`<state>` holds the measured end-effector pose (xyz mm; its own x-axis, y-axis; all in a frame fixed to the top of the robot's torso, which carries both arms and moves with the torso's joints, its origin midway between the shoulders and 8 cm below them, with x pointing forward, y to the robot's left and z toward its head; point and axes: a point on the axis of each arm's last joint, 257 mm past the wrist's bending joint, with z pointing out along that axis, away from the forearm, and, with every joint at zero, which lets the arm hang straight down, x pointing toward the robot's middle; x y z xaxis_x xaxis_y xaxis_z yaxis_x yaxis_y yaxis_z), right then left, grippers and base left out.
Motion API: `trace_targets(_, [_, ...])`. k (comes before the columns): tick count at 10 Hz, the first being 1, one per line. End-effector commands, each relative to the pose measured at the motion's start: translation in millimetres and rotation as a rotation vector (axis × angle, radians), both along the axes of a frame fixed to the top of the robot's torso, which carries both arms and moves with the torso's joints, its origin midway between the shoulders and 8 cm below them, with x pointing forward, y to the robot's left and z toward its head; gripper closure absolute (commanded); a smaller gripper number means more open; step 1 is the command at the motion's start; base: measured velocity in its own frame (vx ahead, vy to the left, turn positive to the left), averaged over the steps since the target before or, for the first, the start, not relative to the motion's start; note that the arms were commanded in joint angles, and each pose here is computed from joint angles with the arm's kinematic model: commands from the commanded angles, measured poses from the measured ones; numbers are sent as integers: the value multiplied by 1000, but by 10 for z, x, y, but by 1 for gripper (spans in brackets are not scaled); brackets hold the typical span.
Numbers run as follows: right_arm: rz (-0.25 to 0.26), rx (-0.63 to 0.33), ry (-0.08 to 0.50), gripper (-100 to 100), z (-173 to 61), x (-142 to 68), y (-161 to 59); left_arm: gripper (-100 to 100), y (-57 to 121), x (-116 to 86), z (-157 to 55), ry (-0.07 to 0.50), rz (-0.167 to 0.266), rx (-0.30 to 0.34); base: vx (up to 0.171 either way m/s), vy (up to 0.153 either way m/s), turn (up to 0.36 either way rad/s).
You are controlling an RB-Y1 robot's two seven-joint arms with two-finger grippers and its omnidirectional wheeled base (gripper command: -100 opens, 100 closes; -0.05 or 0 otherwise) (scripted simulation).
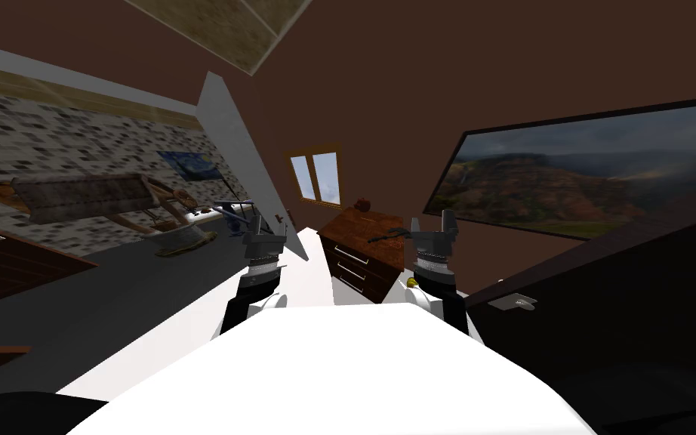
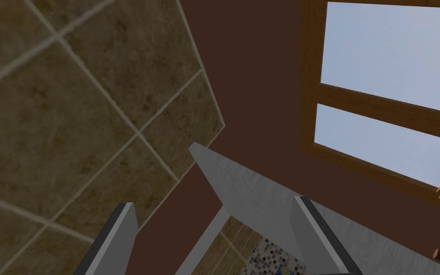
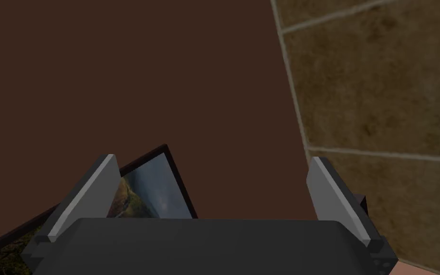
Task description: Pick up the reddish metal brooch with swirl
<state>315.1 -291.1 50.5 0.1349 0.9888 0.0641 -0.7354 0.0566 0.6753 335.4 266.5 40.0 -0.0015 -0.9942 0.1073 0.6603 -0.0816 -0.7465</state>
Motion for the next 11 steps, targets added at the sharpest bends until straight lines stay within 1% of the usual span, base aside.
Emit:
trace_targets(1, [5, -45, 26, -100, -43, 23, 40, 0, 0, 0, 0, 0, 0, 0, -9, -2, 37])
trace_targets(4, [1, -182, 115, -100, -222, 87, 125, 0, 0, 0, 0, 0, 0, 0, -35, -15, 58])
trace_targets(7, [-27, -360, 241, -100, -522, 145, 167, 0, 0, 0, 0, 0, 0, 0, -58, -15, 92])
trace_targets(8, [-21, -371, 242, -100, -525, 147, 183, 0, 0, 0, 0, 0, 0, 0, -44, -16, 28])
trace_targets(10, [-47, -509, 338, -100, -787, 168, 173, 0, 0, 0, 0, 0, 0, 0, -44, -18, 97])
trace_targets(11, [-41, -520, 339, -100, -791, 169, 187, 0, 0, 0, 0, 0, 0, 0, -44, -18, 43])
